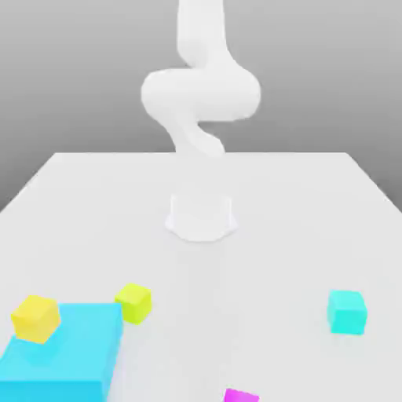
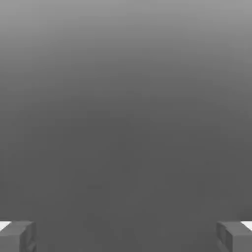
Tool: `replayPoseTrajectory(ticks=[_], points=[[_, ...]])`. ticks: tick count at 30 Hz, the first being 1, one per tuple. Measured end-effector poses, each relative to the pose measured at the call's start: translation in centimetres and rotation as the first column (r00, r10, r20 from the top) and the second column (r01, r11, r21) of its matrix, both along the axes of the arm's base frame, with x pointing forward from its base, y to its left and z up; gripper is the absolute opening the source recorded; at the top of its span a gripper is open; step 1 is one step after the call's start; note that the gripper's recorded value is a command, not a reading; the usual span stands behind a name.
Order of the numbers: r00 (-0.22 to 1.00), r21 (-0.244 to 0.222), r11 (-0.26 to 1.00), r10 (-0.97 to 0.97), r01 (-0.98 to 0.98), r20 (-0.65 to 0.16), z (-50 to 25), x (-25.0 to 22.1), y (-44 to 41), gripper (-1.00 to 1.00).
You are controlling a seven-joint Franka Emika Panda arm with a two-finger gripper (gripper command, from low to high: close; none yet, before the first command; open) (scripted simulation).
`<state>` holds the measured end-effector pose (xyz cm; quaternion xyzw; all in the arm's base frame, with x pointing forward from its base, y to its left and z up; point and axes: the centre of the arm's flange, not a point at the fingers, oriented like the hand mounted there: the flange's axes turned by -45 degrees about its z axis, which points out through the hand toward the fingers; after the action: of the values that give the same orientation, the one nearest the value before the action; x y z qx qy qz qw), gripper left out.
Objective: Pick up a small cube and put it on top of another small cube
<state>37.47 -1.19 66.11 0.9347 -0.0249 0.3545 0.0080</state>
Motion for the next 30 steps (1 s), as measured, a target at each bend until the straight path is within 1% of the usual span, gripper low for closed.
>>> replayPoseTrajectory(ticks=[4,6,9,13,18,20,25,26,30], points=[[0.987,-0.004,0.997,-0.078,0.078,-0.143,-9.9,3.6,-2.8,0.00],[0.971,-0.004,0.993,-0.114,0.116,-0.212,-14.9,4.3,-4.4,0.00],[0.935,-0.001,0.985,-0.164,0.173,-0.315,-22.4,4.3,-6.7,0.00],[0.863,0.009,0.967,-0.222,0.253,-0.455,-32.5,1.8,-9.4,0.00],[0.728,0.032,0.930,-0.265,0.366,-0.633,-45.1,-5.1,-11.2,0.00],[0.704,0.033,0.920,-0.275,0.390,-0.654,-47.8,-6.2,-11.6,0.00],[0.699,0.031,0.921,-0.272,0.388,-0.661,-52.1,-6.5,-11.4,0.00],[0.698,0.031,0.921,-0.272,0.388,-0.662,-53.0,-6.6,-11.4,-1.00],[0.698,0.031,0.921,-0.272,0.388,-0.662,-53.0,-6.6,-11.4,-1.00]])
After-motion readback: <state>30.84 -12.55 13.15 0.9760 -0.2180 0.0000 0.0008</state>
